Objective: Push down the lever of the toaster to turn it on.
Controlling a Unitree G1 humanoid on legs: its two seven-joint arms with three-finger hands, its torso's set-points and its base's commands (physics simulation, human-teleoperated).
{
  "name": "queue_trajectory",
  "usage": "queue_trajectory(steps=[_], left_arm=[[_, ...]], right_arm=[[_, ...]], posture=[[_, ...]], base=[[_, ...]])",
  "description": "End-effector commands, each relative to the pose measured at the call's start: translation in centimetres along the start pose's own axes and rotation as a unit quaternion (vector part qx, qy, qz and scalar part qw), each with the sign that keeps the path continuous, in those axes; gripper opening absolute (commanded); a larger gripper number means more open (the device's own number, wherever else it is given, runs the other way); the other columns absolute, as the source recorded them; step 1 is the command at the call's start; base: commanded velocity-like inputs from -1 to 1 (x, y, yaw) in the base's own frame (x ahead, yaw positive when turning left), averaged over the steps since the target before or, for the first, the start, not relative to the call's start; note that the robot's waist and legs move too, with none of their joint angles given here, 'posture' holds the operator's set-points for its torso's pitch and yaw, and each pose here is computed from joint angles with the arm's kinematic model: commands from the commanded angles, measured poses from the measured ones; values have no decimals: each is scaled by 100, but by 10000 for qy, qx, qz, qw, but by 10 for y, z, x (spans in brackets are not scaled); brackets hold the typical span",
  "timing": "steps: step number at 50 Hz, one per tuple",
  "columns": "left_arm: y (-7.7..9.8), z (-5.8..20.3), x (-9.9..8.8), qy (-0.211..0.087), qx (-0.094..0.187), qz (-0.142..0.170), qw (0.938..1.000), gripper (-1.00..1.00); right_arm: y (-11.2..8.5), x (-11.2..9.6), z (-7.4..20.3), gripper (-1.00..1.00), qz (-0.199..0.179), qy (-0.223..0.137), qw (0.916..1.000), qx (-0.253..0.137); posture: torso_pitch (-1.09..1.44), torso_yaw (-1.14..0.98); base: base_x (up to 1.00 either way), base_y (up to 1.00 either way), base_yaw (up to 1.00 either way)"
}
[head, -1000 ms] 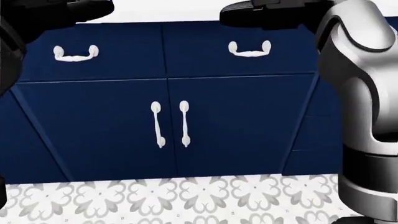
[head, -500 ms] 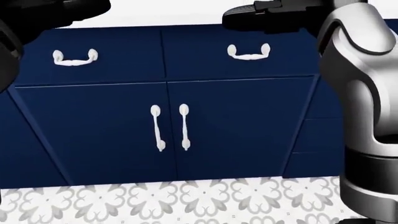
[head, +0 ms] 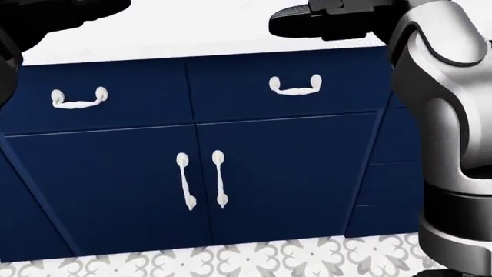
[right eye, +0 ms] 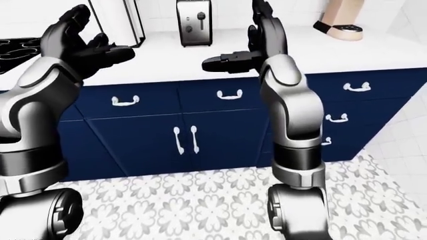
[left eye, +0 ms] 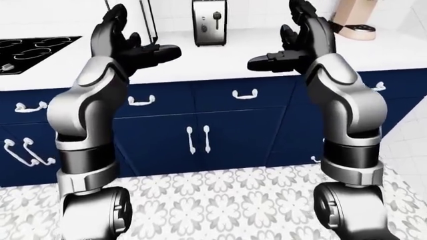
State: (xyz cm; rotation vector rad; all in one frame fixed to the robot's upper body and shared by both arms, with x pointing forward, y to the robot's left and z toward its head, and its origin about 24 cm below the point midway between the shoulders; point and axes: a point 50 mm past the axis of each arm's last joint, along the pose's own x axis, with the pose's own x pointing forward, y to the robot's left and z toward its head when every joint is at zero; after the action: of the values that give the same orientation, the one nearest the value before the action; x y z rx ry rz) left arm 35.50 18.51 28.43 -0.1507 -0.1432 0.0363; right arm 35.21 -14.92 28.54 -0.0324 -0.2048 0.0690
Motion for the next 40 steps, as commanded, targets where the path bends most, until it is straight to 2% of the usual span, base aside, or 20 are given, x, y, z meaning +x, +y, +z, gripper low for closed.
queue_trajectory(steps=[1,17,40], left_arm=[[-7,22,-4,-492,-46,-172,9986,100],[-7,24,-5,-512,-62,-169,9985,100],[-9,23,-5,-513,-55,-193,9985,100]], right_arm=[[-4,-3,22,100,-98,-488,9988,-28],[-4,-3,22,100,-67,-489,9988,-45],[-2,-5,24,100,-31,-498,9987,-59]], posture=[[0,0],[0,0],[0,0]], base=[[20,0,0],[20,2,0],[6,31,0]])
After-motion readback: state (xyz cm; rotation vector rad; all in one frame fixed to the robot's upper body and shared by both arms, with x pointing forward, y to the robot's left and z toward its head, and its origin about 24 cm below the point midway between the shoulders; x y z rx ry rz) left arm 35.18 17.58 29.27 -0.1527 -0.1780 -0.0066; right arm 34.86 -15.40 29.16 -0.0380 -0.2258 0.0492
